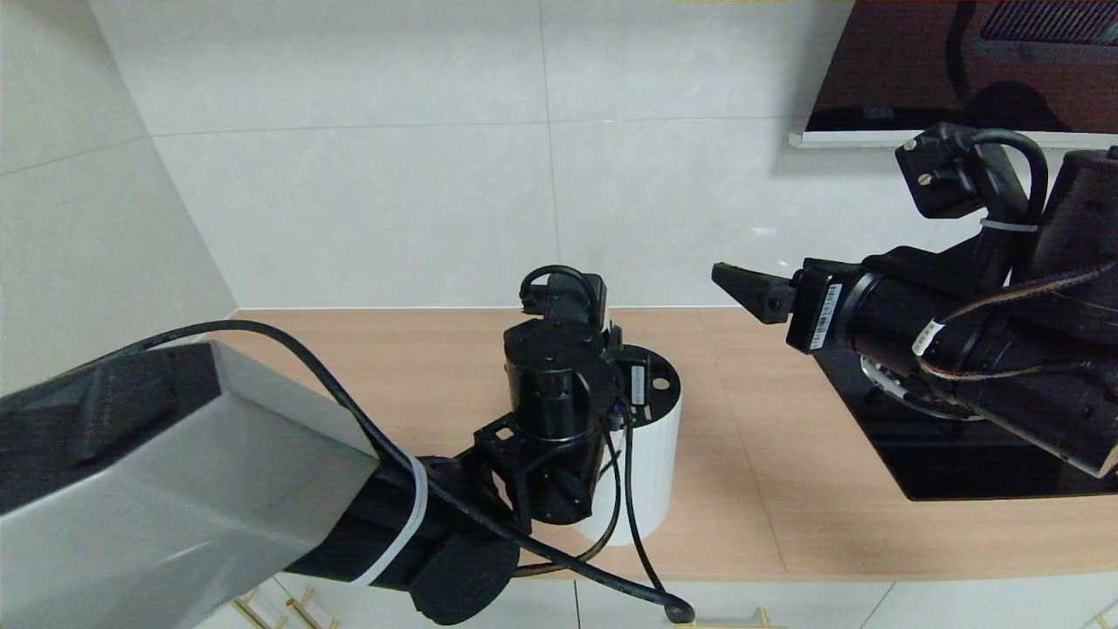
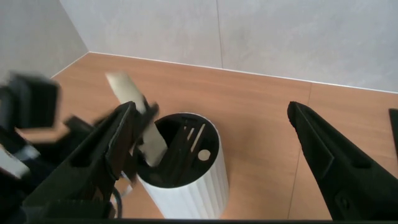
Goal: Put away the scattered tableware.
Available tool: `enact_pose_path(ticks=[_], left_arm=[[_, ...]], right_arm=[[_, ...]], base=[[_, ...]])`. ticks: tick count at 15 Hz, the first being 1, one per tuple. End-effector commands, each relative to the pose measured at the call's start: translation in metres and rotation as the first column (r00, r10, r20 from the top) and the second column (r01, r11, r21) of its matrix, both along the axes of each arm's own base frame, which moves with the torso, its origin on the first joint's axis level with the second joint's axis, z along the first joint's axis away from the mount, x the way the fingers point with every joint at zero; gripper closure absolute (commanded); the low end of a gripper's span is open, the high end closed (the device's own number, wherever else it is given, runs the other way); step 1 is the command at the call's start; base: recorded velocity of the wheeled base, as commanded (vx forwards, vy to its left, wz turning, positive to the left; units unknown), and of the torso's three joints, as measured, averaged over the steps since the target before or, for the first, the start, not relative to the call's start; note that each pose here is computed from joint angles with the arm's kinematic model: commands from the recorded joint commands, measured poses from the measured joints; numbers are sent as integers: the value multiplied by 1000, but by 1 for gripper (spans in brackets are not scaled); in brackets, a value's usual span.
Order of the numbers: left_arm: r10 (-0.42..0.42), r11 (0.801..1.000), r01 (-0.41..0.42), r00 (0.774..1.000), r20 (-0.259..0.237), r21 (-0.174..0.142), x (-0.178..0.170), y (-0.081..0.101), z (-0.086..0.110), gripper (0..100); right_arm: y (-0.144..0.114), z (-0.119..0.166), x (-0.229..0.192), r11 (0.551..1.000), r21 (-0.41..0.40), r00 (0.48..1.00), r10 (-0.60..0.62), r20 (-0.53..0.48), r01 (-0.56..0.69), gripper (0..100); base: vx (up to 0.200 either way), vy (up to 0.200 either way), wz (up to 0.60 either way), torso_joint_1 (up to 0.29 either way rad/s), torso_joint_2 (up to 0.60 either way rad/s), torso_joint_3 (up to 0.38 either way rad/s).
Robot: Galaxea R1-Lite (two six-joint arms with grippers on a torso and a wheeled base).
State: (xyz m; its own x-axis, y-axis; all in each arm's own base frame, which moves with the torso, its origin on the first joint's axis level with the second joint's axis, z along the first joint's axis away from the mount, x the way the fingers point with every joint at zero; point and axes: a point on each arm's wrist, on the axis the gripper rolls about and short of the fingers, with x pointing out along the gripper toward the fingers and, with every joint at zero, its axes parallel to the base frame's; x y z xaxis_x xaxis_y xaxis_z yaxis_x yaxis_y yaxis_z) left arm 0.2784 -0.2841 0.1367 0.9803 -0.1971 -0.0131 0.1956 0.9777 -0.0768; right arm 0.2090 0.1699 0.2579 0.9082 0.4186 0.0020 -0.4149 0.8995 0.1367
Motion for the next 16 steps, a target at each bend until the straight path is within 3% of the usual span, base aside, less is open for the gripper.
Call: enact_pose_path(ticks=[1,9,10,16], left_arm=[[-2,1000,3,1000,-24,23,1,-3,-13,100],[-2,1000,2,1000,-14,13,-1,-1,-7,100],[-1,1000,1,1000,-14,13,-1,-1,-7,0],[1,1000,-1,1000,-10,6,0,0,-6,0]], right_arm=[[0,0,0,1000,0,1000,1,0,-1,0],[-1,-2,-1,1000,-9,1000,-1,-1,1,0],[-1,-2,-1,1000,-9,1000,-1,-1,1,0],[-1,-3,-1,1000,-12,1000,-1,-5,1,0]], base=[[0,0,0,0,0,0],[0,0,0,0,0,0],[0,0,0,0,0,0],[0,0,0,0,0,0]])
